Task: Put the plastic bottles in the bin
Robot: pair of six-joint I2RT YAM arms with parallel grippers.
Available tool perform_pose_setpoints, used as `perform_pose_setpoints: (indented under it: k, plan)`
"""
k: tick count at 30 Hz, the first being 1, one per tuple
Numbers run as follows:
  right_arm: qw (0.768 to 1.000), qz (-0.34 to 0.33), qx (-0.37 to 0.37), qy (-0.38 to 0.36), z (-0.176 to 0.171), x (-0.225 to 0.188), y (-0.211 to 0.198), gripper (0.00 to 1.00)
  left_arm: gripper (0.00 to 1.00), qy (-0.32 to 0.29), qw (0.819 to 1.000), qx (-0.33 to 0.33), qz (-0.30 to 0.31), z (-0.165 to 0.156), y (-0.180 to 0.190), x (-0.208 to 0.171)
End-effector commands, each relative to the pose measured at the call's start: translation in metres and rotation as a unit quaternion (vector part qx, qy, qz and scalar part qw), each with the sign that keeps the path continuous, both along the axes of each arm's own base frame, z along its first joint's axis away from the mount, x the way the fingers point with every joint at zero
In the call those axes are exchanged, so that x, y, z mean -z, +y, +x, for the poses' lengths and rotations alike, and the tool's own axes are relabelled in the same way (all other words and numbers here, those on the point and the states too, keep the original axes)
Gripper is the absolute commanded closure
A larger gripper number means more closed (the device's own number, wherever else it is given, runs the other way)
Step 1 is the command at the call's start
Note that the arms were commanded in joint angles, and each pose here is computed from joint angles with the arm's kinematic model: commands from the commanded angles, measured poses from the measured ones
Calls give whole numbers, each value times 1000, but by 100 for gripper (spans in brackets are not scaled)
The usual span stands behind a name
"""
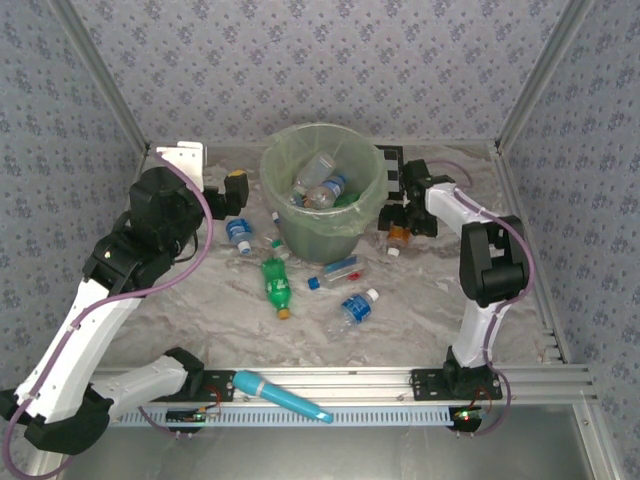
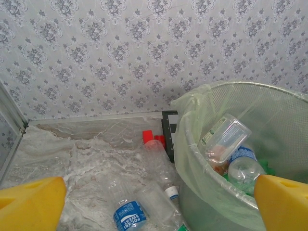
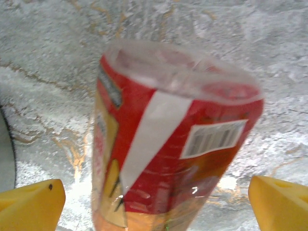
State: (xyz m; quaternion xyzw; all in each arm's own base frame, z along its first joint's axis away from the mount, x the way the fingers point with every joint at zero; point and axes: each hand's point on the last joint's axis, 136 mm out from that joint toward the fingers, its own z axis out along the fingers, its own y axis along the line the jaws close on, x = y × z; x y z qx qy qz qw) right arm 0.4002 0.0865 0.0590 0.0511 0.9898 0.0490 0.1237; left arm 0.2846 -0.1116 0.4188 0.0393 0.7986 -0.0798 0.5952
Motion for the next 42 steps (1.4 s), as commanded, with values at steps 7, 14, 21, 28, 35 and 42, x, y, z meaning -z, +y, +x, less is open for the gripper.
perform_pose_setpoints:
  k: [7,14,21,28,35,42]
  plan:
    - [998,13,57,12,13,7,-20,0,0,-5,1000,-2,-10,0,3,-6]
    - [997,29,63,16,26,13,-24,9,0,9,999,38,-18,-5,-10,-5]
    - [997,30,64,12,30,13,-24,26,0,12,999,47,-22,-6,-13,-6]
    - [996,27,82,-37,27,-23,-28,33,0,13,998,50,-20,-7,-14,-5]
    - [991,29,91,-89,15,-81,-33,34,0,18,998,60,-14,-4,-20,-1]
    - [976,73,111,-171,-1,-175,-28,36,0,16,997,74,-14,0,-27,-2]
